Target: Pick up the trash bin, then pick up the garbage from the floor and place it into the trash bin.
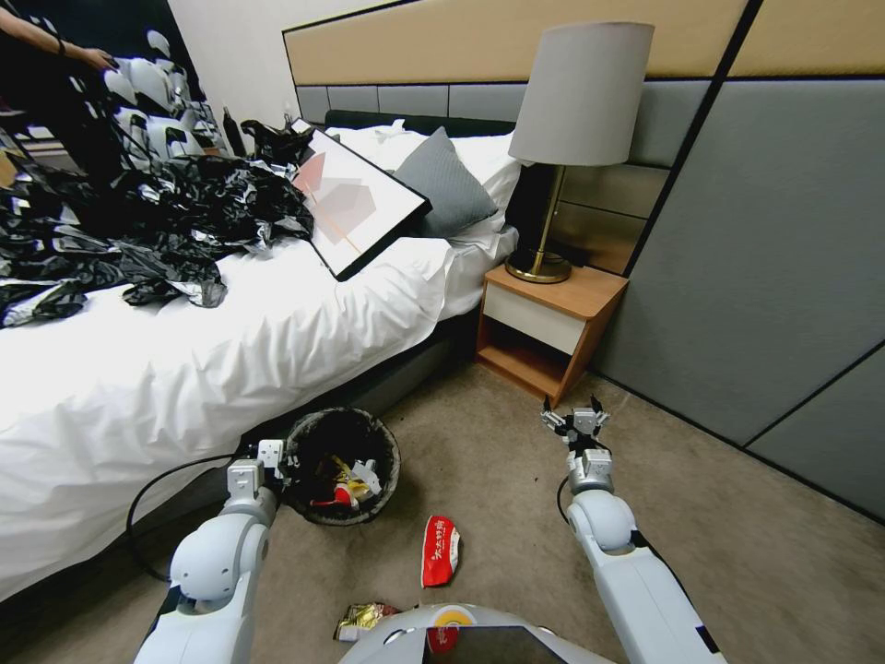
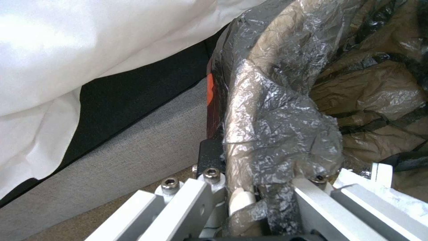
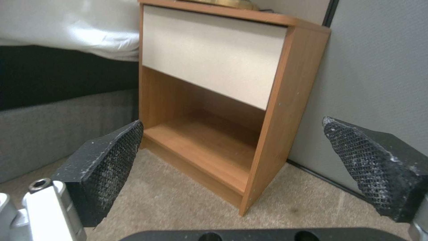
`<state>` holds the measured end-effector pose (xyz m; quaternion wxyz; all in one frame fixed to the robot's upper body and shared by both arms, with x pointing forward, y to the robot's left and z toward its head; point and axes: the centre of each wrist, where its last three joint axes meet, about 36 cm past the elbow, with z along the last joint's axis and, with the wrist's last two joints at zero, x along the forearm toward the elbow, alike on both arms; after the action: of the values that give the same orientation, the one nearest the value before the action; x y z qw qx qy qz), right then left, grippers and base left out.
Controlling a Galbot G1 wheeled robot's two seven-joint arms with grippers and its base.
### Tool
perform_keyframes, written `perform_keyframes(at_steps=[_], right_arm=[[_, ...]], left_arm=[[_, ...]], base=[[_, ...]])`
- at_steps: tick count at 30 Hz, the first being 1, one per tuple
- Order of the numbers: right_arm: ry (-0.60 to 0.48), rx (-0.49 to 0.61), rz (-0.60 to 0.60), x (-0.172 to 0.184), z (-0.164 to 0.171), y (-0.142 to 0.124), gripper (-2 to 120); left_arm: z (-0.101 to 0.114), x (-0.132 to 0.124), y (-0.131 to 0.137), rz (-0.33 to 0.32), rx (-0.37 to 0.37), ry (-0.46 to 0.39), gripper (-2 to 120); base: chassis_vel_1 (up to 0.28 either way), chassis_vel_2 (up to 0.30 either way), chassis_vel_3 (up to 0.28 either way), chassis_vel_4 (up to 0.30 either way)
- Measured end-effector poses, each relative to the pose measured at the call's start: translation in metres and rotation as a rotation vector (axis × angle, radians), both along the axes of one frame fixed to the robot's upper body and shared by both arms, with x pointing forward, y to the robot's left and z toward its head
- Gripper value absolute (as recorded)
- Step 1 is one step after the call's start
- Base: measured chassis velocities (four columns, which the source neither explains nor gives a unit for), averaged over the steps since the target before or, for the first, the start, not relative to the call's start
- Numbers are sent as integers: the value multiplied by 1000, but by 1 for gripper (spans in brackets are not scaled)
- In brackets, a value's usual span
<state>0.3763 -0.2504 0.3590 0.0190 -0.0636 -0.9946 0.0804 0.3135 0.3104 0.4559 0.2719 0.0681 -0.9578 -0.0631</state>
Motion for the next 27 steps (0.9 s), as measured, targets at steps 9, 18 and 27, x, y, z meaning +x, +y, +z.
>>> perform_keyframes(at_steps=[9, 18, 27], right_arm=[[10, -4, -1, 0, 1, 1, 100], [14, -6, -2, 2, 1, 1, 100], [18, -12, -2, 3, 0, 1, 100]], left_arm=[[-1, 1, 1, 2, 0, 3, 0], [-3, 3, 3, 6, 0, 6, 0], [-5, 5, 5, 9, -1, 8, 0]], base=[[0, 0, 0, 0], [23, -25, -23, 21], [74, -65, -78, 78]])
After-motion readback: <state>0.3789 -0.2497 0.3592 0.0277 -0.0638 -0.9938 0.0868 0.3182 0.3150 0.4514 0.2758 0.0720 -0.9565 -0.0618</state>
